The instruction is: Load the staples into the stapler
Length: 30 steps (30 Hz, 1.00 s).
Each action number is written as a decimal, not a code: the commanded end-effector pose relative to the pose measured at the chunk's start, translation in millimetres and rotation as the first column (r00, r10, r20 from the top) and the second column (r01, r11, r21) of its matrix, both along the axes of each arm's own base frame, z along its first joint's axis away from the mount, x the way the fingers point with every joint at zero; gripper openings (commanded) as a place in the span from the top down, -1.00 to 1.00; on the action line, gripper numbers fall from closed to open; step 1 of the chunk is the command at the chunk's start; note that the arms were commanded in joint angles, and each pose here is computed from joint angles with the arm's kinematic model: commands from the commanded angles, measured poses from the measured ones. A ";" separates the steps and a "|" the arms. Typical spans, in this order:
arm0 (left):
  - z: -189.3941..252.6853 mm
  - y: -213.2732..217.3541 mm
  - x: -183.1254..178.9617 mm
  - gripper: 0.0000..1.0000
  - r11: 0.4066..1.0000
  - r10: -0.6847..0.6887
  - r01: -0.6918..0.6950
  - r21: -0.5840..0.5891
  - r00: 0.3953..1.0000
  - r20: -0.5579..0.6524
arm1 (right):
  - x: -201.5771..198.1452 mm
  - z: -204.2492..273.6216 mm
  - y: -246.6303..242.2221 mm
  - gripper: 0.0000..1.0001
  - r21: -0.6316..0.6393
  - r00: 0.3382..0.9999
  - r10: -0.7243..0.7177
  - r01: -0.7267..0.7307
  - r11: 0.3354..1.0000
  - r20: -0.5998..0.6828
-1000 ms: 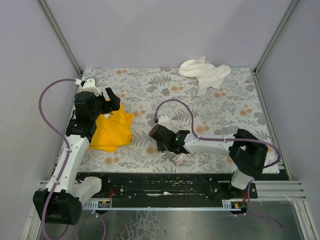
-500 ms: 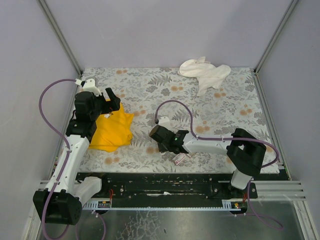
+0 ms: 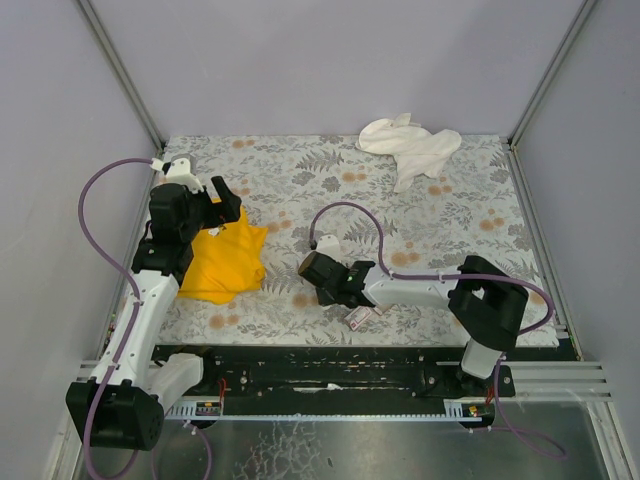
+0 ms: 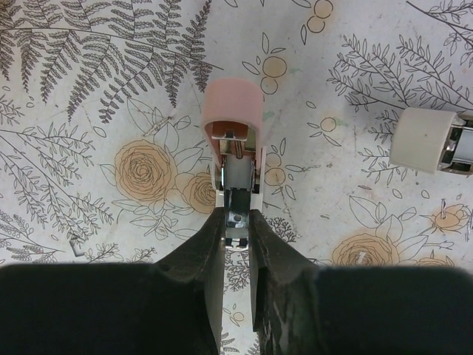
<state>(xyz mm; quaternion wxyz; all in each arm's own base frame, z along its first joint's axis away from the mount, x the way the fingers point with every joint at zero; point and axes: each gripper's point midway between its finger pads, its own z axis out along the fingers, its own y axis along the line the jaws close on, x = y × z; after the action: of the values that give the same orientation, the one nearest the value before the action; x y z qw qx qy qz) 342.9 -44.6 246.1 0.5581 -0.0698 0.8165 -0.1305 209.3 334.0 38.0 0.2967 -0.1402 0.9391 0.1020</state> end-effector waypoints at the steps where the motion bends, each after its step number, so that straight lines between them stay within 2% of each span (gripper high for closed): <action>1: 2.5 -0.8 -2.3 -0.82 1.000 -0.015 0.015 0.011 1.000 0.015 | 6.2 -1.0 4.2 0.69 0.011 1.000 -0.012 0.012 1.000 0.013; 13: 2.4 -1.1 -2.5 -0.82 1.000 -0.017 0.017 0.010 1.000 0.016 | 2.4 -9.5 4.7 0.66 0.004 1.000 -0.004 0.004 1.000 -0.010; 25: 0.2 -2.8 -2.3 -0.82 1.000 -0.024 0.024 0.004 1.000 0.013 | 6.2 20.2 11.1 0.15 0.043 1.000 0.018 -0.019 0.999 0.021; 30: -3.2 -8.6 -2.6 -0.77 0.999 -0.052 0.052 -0.014 0.999 0.003 | 3.7 44.7 7.8 0.08 0.084 0.999 0.024 -0.027 0.996 0.039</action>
<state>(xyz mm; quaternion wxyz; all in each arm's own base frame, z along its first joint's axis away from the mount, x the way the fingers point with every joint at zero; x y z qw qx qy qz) 341.9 -46.9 243.5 0.5546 -0.0664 0.8183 -0.1359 205.5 332.5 32.4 0.2836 -0.1516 0.9417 0.0987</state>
